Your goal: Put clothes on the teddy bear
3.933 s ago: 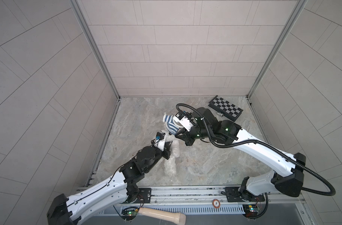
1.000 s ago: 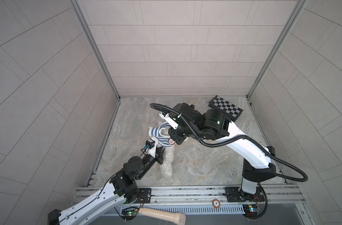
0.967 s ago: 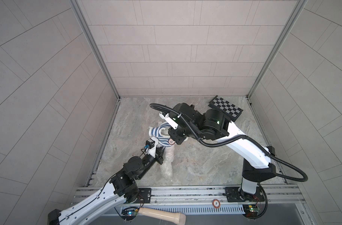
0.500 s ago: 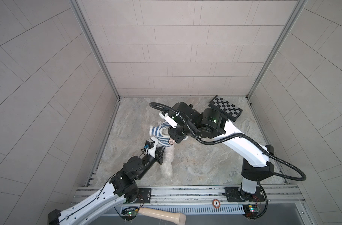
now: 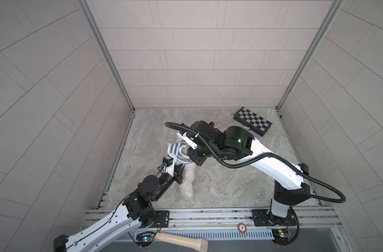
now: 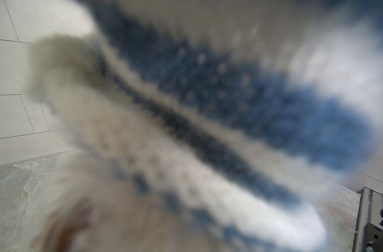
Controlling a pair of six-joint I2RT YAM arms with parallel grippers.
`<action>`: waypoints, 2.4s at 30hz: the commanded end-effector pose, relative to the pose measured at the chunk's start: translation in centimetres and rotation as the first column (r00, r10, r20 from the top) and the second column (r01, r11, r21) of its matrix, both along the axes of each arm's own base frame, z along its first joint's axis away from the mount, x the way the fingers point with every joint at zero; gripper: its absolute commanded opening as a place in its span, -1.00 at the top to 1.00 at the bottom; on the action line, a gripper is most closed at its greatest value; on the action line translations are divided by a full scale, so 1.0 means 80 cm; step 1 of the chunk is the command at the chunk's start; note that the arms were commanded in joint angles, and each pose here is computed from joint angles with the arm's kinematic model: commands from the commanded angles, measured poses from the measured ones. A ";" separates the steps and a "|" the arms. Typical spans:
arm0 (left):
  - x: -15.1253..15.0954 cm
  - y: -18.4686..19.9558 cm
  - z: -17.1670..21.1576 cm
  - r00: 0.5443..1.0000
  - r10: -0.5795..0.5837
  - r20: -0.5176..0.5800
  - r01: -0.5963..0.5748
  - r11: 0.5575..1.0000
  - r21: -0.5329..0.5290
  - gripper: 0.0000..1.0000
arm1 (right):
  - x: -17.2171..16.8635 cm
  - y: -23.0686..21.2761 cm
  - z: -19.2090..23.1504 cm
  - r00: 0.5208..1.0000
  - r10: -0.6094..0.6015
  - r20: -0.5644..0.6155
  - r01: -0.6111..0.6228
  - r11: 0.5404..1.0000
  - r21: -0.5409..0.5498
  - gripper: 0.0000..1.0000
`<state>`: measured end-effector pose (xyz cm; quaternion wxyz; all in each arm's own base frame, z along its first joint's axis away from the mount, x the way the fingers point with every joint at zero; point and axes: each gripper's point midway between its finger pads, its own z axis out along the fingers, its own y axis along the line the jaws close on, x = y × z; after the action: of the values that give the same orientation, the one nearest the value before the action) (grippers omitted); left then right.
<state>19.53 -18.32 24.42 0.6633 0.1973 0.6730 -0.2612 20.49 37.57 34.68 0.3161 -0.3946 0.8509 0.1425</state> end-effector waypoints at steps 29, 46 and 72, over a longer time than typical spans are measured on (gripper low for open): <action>-0.010 -0.001 0.028 0.997 -0.037 0.065 0.041 0.997 -0.068 1.00 | 0.017 0.024 0.000 0.997 0.014 -0.074 -0.007 0.995 0.096 0.09; -0.013 -0.001 0.030 0.998 -0.052 0.034 0.055 0.991 -0.120 0.78 | 0.020 0.016 0.010 0.999 0.026 -0.047 -0.021 0.994 0.103 1.00; -0.065 -0.026 0.139 0.864 -0.384 -0.325 0.214 0.866 -0.452 0.17 | 0.031 -0.102 0.025 0.730 0.448 0.516 -0.518 0.855 -0.010 1.00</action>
<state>14.13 -18.95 34.80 0.5302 0.1159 0.6689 -0.5079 23.82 28.66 34.97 0.4587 -0.5471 0.6797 0.1683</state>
